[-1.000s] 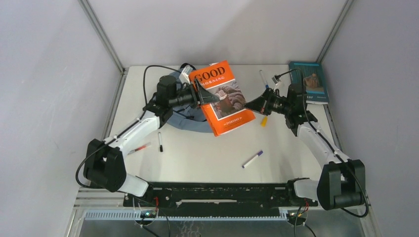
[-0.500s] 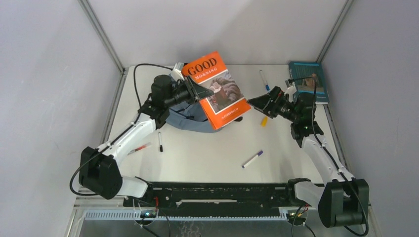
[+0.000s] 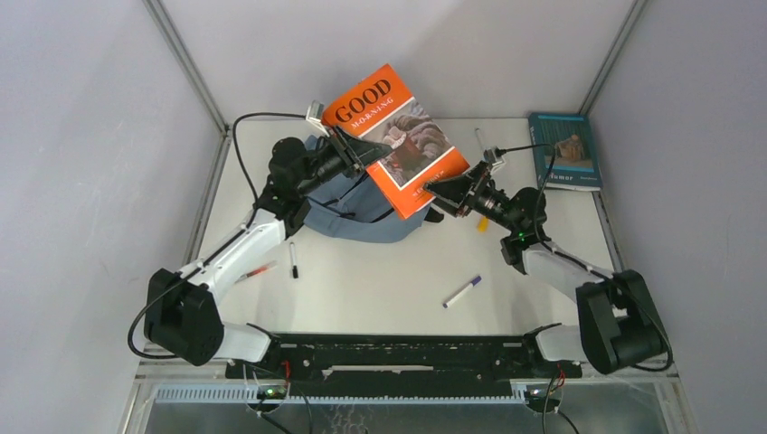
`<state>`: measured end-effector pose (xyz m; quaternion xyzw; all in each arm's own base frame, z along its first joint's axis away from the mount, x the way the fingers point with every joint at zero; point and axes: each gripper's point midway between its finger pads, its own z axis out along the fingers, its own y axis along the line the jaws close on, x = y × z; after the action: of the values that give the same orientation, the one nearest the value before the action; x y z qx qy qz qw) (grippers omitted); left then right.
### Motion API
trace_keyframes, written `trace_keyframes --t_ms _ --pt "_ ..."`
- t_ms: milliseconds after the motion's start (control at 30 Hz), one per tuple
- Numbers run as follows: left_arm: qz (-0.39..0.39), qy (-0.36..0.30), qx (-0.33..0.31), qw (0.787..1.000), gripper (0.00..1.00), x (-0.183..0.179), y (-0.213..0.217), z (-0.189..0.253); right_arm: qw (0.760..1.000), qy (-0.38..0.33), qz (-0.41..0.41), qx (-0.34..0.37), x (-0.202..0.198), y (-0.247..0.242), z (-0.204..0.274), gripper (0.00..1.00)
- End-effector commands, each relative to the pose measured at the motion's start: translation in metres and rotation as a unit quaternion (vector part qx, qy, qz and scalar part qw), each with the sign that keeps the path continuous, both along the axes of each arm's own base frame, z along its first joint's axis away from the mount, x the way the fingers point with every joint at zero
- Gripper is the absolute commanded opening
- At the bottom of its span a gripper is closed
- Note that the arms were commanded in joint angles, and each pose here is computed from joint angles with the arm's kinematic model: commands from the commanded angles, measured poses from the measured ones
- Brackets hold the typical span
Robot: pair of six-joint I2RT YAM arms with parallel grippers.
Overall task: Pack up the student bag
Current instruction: Pick up the book from the center of the board.
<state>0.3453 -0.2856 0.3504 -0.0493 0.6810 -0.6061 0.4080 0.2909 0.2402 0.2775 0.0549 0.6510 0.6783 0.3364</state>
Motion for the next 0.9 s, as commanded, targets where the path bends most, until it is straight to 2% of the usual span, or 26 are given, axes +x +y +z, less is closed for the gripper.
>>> trace_keyframes --t_ms 0,67,233,333,467,600,633,700,800,867 --pt "0.0 -0.025 -0.025 0.999 0.18 -0.002 0.0 0.011 0.992 -0.07 0.025 0.099 -0.006 0.006 0.05 0.99" --pt "0.001 -0.018 -0.026 1.0 0.19 -0.001 0.0 0.007 0.99 -0.066 0.036 0.121 -0.003 0.01 0.054 0.93" --pt "0.039 0.001 0.003 0.999 0.23 0.005 0.002 -0.01 0.989 -0.037 0.029 0.14 0.008 0.017 0.05 0.54" --pt "0.055 0.01 0.031 0.998 0.31 0.006 0.003 -0.022 0.989 -0.033 0.018 0.146 0.012 0.016 0.052 0.39" --pt "0.055 0.027 0.046 0.997 0.38 0.006 0.001 -0.035 0.989 -0.03 -0.003 0.145 0.02 0.006 0.054 0.24" --pt "0.075 0.038 0.088 0.993 0.66 0.008 0.008 -0.054 0.991 -0.023 -0.019 0.13 0.029 -0.011 0.05 0.1" --pt "0.08 0.032 0.104 0.991 0.69 0.009 0.011 -0.057 0.993 -0.016 -0.026 0.117 0.033 -0.017 0.046 0.05" --pt "0.104 0.029 0.152 0.982 0.72 0.011 0.023 -0.069 0.995 -0.007 -0.05 0.085 0.037 -0.032 0.039 0.01" --pt "0.139 0.026 0.234 0.962 0.74 0.015 0.045 -0.09 0.993 -0.002 -0.118 0.009 0.044 -0.063 0.025 0.0" --pt "0.14 0.023 0.277 0.95 0.76 0.017 0.051 -0.105 0.979 0.048 -0.185 -0.07 0.048 -0.092 -0.001 0.0"
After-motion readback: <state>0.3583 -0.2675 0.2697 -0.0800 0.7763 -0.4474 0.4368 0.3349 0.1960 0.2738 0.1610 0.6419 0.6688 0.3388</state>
